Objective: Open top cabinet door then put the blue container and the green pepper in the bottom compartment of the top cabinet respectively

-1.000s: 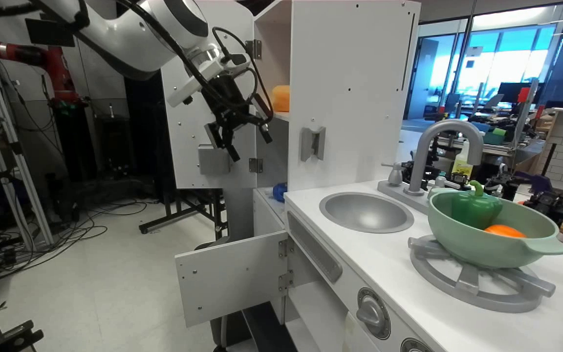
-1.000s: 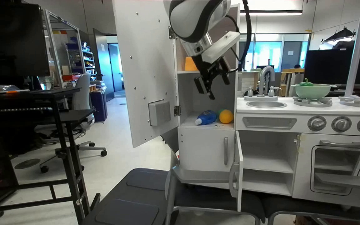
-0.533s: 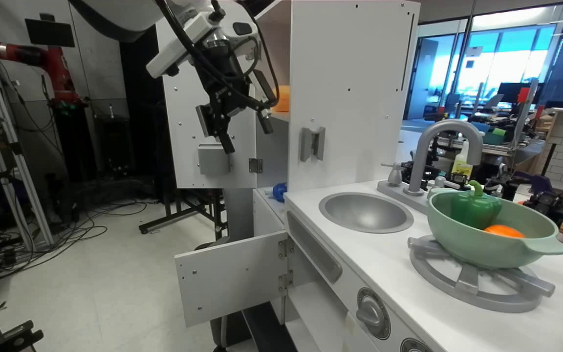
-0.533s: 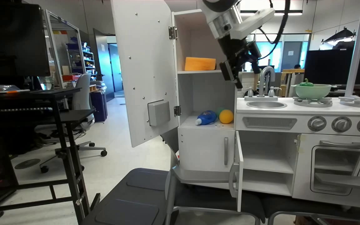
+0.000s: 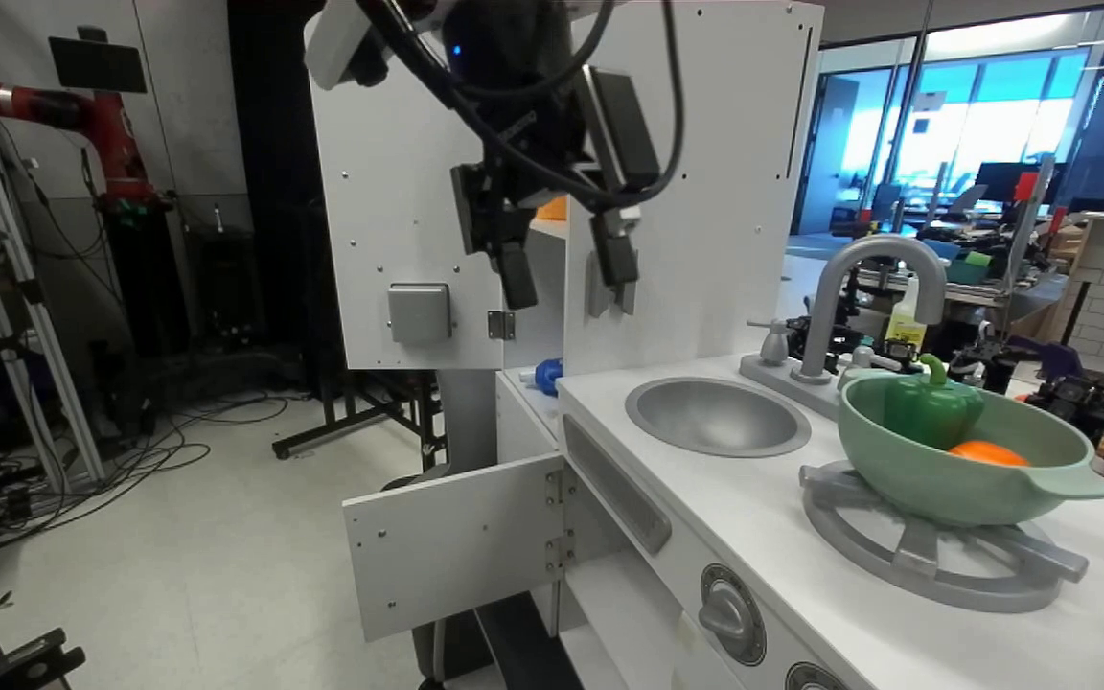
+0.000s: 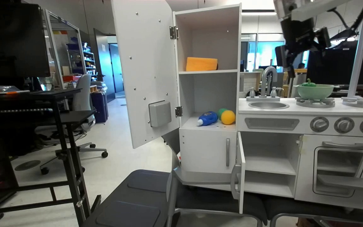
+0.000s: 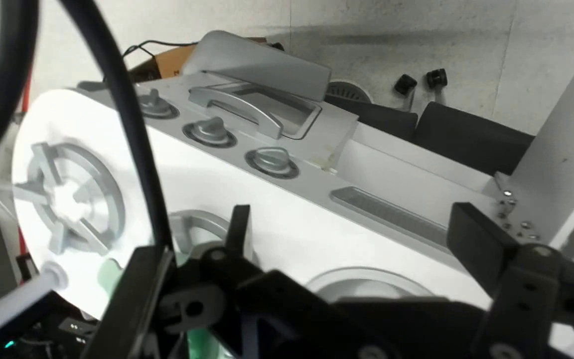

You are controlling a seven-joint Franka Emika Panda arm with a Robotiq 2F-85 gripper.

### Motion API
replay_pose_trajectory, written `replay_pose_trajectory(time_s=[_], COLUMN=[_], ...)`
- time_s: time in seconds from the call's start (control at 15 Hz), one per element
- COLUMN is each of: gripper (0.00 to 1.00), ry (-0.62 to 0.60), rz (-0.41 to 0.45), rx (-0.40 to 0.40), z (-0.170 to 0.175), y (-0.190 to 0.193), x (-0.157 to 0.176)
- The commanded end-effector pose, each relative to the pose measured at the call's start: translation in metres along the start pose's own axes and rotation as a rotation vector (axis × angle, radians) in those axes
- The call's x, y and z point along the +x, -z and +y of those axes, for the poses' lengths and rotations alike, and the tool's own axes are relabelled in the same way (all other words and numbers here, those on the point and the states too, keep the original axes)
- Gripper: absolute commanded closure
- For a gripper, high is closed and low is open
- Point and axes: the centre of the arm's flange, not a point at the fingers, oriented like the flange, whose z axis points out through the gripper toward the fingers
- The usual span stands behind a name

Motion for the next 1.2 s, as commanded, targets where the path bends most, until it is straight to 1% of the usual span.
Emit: replay_pose_trajectory(time_s=[0.0,0.07,0.13,0.2,0.27,0.33,0.4,0.6,0.67,0.8,0.87,0.93,1.0,1.13], gripper=[0.0,0.0,0.0,0.0,0.0,0.0,0.0,0.0,0.0,0.0,0.0,0.0,0.0,0.0], ry=[-0.176,-0.232,-0.289,-0.345,-0.398,-0.452,-0.499,-0.628,-0.665,-0.74,-0.784,-0.818,-0.847,-0.891], rz=[0.005,0.006,0.011,0.012,0.02,0.03,0.037,0.078,0.092,0.119,0.123,0.127,0.115,0.08], rx=[0.097,0.119,0.14,0.165,0.193,0.221,0.255,0.359,0.386,0.411,0.419,0.423,0.42,0.418], z=[0.1,0.123,0.141,0.162,0.177,0.185,0.196,0.199,0.199,0.189,0.191,0.188,0.186,0.185], y=[-0.018,-0.022,-0.017,-0.027,-0.029,-0.021,-0.03,-0.017,-0.023,-0.011,-0.025,-0.024,-0.025,-0.05], x=[-0.017,-0.014,-0.011,-0.006,0.001,0.006,0.015,0.038,0.046,0.063,0.071,0.078,0.089,0.103])
